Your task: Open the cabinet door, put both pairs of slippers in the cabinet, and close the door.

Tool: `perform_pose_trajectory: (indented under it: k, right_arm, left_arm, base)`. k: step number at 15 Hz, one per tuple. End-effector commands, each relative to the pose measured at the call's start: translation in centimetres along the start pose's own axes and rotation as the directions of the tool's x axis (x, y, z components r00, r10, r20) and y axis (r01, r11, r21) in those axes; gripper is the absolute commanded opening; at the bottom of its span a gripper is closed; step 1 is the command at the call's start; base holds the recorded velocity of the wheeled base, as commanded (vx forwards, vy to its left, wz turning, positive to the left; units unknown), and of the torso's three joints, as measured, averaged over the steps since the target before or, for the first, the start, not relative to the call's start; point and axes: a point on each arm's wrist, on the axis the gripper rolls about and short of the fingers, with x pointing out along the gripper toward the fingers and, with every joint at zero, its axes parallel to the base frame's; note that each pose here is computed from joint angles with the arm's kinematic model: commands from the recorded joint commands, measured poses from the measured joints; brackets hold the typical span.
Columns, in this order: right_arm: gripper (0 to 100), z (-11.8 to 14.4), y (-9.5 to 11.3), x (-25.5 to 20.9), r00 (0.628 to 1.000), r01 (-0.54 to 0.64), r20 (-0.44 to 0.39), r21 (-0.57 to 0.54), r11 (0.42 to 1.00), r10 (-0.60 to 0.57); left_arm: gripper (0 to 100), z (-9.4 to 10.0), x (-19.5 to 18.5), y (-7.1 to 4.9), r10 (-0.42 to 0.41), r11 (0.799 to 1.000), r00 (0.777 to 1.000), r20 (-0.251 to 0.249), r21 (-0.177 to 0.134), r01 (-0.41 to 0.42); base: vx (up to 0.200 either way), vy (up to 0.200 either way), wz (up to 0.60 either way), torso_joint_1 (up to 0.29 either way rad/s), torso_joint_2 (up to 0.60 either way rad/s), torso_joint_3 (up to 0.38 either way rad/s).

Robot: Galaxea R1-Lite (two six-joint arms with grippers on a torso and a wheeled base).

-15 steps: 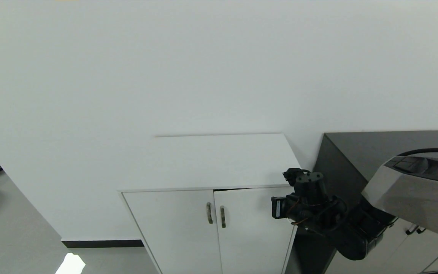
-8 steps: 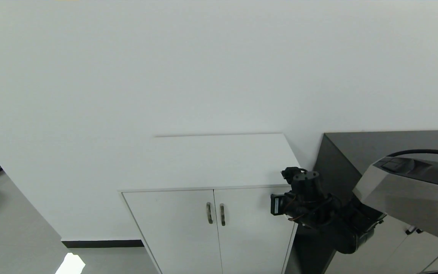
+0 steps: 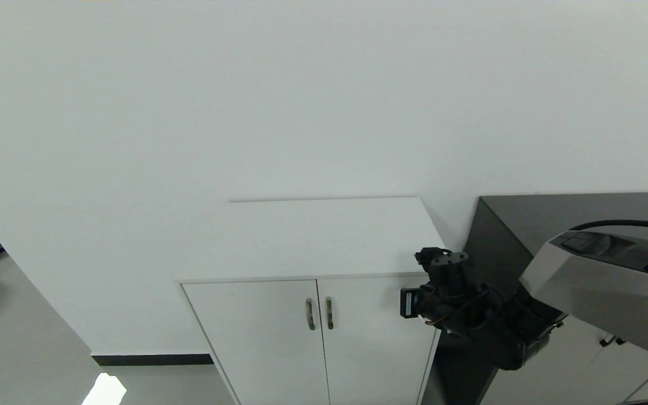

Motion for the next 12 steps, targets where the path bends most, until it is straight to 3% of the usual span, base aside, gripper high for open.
perform_pose_trajectory:
  k: [1, 4, 7, 10, 12]
  right_arm:
    - [0, 0.2, 1.5, -3.7, 0.999, -0.032, -0.01, -0.034, 0.999, 0.032]
    - [0, 1.0, 1.7, -9.8, 1.0, 0.013, 0.028, -0.055, 0.998, -0.011]
    - [0, 0.9, 0.0, -15.2, 0.997, 0.063, 0.052, -0.047, 0.997, -0.061]
    - [0, -0.1, -5.4, -24.2, 0.962, 0.25, 0.141, -0.098, 0.963, -0.235]
    - [0, -2.1, -7.4, -28.5, 0.931, 0.349, 0.169, -0.152, 0.925, -0.323]
  left_arm:
    - [0, 0.0, 0.0, 0.0, 0.001, 1.0, 1.0, -0.001, -0.001, -0.001]
    - [0, 0.0, 0.0, 0.0, -0.001, 1.0, 1.0, -0.001, 0.001, 0.001]
    - [0, 0.0, 0.0, 0.0, -0.001, 1.0, 1.0, -0.003, 0.002, 0.001]
    - [0, 0.0, 0.0, 0.0, -0.001, 1.0, 1.0, -0.003, 0.001, 0.001]
    - [0, 0.0, 0.0, 0.0, -0.001, 1.0, 1.0, -0.003, 0.002, 0.001]
  base:
    - [0.0, 0.0, 0.0, 0.0, 0.0, 0.0]
    - [0.0, 0.0, 0.0, 0.0, 0.0, 0.0]
    - [0.0, 0.0, 0.0, 0.0, 0.0, 0.0]
    - [0.0, 0.0, 0.0, 0.0, 0.0, 0.0]
    - [0.0, 0.0, 0.0, 0.0, 0.0, 0.0]
